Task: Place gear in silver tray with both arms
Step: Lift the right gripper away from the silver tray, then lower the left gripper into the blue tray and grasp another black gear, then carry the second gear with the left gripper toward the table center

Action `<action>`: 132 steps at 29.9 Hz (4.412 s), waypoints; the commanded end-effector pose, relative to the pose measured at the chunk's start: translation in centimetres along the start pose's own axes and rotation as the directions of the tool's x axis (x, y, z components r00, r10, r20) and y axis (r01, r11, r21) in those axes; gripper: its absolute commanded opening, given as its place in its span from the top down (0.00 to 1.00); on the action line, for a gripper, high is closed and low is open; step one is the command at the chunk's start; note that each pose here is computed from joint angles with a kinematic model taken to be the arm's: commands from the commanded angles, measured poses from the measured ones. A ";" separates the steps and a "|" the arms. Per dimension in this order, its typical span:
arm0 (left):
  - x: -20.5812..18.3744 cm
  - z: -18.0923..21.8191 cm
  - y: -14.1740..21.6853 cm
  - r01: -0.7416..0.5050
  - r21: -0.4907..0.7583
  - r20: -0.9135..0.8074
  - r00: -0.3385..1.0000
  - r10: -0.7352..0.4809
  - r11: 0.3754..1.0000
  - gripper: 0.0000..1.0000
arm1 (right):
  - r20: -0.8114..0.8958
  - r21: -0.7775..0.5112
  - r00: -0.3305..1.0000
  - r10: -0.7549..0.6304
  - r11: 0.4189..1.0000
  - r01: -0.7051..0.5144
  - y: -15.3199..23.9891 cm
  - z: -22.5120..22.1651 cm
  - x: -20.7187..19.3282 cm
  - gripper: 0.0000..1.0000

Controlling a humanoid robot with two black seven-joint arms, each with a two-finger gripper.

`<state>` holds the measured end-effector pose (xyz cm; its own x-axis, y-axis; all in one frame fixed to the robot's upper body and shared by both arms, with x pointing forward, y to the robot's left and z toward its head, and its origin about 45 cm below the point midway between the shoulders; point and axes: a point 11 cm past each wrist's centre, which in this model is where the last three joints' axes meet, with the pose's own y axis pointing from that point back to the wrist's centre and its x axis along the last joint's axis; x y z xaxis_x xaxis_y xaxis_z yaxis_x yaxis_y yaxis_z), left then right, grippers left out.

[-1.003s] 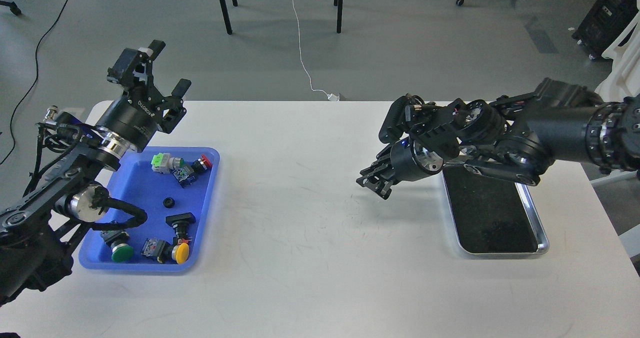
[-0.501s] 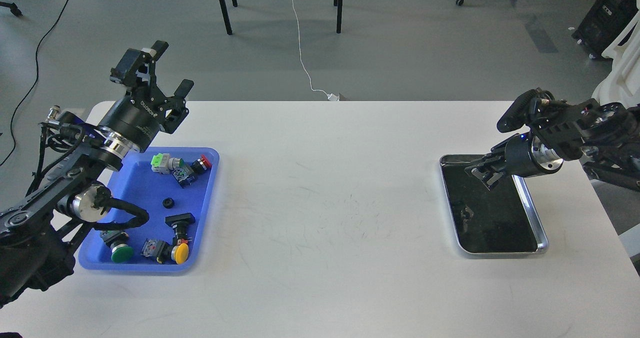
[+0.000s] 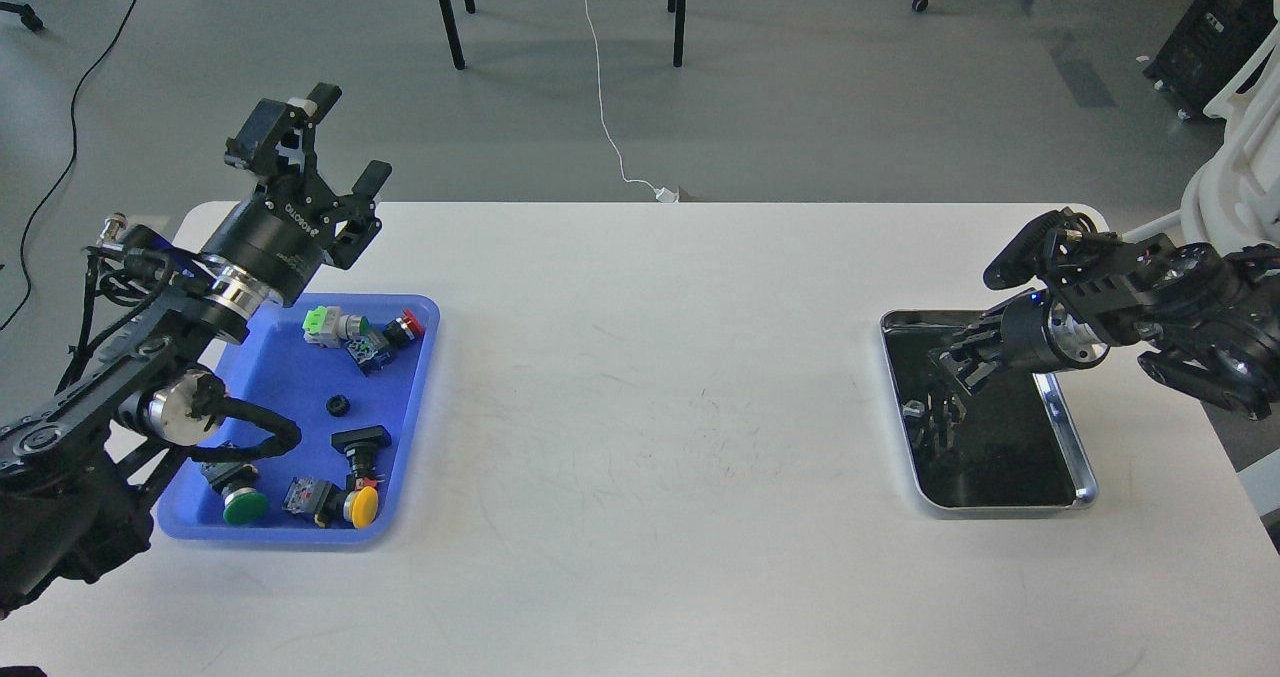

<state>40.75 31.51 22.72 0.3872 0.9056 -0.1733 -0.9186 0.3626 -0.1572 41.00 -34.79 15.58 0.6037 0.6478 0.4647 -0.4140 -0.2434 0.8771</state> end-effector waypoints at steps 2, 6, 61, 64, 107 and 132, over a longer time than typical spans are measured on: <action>-0.1 -0.1 0.0 -0.001 -0.001 -0.004 1.000 0.001 1.000 0.02 | -0.021 0.017 1.000 -0.001 1.000 0.002 -1.2 -1.1 0.7 0.73; -0.1 0.0 0.0 -0.002 -0.004 -0.006 1.000 0.002 1.000 0.02 | -0.015 0.018 1.000 0.010 1.000 -0.010 -1.0 -1.0 1.1 0.48; 2.2 -4.7 7.8 0.117 0.900 0.428 -0.057 -0.902 0.420 0.06 | 0.898 -0.276 -0.425 -0.116 0.602 -0.749 -1.4 -7.7 4.7 0.07; 2.2 -6.1 8.7 0.111 0.921 0.381 -0.067 -0.922 0.373 0.06 | 0.899 -0.275 -0.423 -0.117 0.602 -0.750 -1.4 -7.7 4.8 0.06; 5.6 -7.5 9.2 -0.028 0.956 0.288 -0.093 -0.953 0.292 0.71 | 0.900 -0.285 -0.426 -0.099 0.605 -0.743 -1.0 -7.0 4.2 0.06; 1.0 0.4 3.7 0.062 0.899 0.431 -0.297 -0.852 0.434 0.89 | 0.898 -0.302 -0.432 -0.087 0.592 -0.748 -0.2 -6.1 4.3 0.06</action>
<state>37.65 35.60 20.08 0.6911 -0.4458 0.5689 -0.4381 0.3677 0.8203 39.48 -27.35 16.53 0.3907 -0.9048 -0.1696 -0.9000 -0.4141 0.1359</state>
